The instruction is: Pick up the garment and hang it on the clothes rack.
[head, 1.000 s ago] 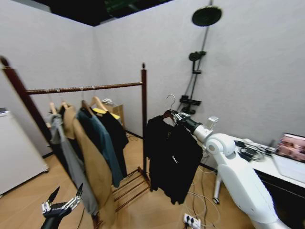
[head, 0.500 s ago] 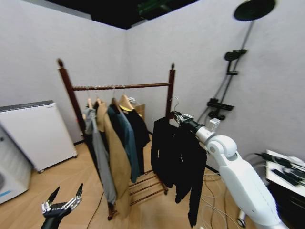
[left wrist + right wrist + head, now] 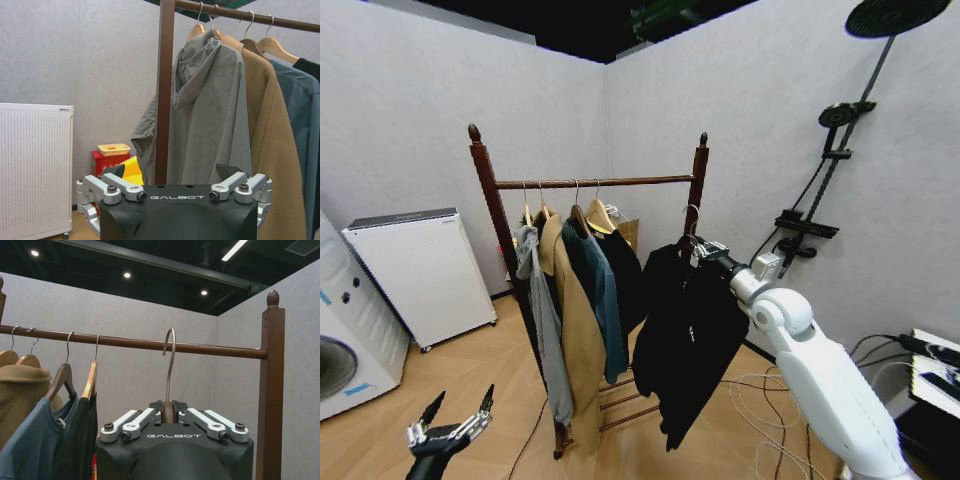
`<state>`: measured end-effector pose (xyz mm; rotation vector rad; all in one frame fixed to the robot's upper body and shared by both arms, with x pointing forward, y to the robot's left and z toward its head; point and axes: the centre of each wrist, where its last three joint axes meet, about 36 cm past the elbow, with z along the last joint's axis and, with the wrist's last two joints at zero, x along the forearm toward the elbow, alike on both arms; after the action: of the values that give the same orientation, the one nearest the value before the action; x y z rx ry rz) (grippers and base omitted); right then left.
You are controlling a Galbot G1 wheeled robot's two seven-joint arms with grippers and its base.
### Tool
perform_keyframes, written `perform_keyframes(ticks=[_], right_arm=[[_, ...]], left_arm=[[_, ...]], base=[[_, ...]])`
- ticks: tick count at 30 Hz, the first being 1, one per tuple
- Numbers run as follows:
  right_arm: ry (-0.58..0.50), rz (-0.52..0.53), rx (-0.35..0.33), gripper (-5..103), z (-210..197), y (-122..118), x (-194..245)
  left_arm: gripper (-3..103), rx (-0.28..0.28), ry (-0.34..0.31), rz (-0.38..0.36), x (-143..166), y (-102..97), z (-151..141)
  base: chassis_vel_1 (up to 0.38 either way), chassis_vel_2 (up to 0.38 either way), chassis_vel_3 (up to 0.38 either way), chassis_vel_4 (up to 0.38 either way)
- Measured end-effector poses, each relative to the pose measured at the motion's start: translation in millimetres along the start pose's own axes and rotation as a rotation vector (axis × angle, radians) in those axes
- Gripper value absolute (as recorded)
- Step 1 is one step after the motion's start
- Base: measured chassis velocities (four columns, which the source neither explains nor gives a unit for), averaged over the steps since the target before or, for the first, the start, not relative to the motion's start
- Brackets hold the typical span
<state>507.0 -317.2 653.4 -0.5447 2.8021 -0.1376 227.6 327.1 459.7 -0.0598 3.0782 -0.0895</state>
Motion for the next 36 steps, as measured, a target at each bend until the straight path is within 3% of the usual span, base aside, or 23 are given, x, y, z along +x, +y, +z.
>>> perform_keyframes(ticks=[9, 18, 25, 36], right_arm=[[0.007, 0.004, -0.001, 10, -1.3, 2.2, 0.9], [0.015, 0.033, -0.008, 10, 7.5, -10.3, -1.0], [0.017, 0.007, 0.002, 10, 12.7, -23.7, -31.6], [-0.095, -0.061, 0.047, 10, -53.4, -2.6, -81.4]], left_arm=[[100, 0.0, 0.0, 0.0, 0.0, 0.0, 0.0], [100, 0.0, 0.0, 0.0, 0.0, 0.0, 0.0], [100, 0.0, 0.0, 0.0, 0.0, 0.0, 0.0], [100, 0.0, 0.0, 0.0, 0.0, 0.0, 0.0]], base=[[-0.077, 0.121, 0.123, -0.071], [0.053, 0.011, 0.021, 0.043], [0.0, 0.0, 0.0, 0.0], [0.0, 0.0, 0.0, 0.0]])
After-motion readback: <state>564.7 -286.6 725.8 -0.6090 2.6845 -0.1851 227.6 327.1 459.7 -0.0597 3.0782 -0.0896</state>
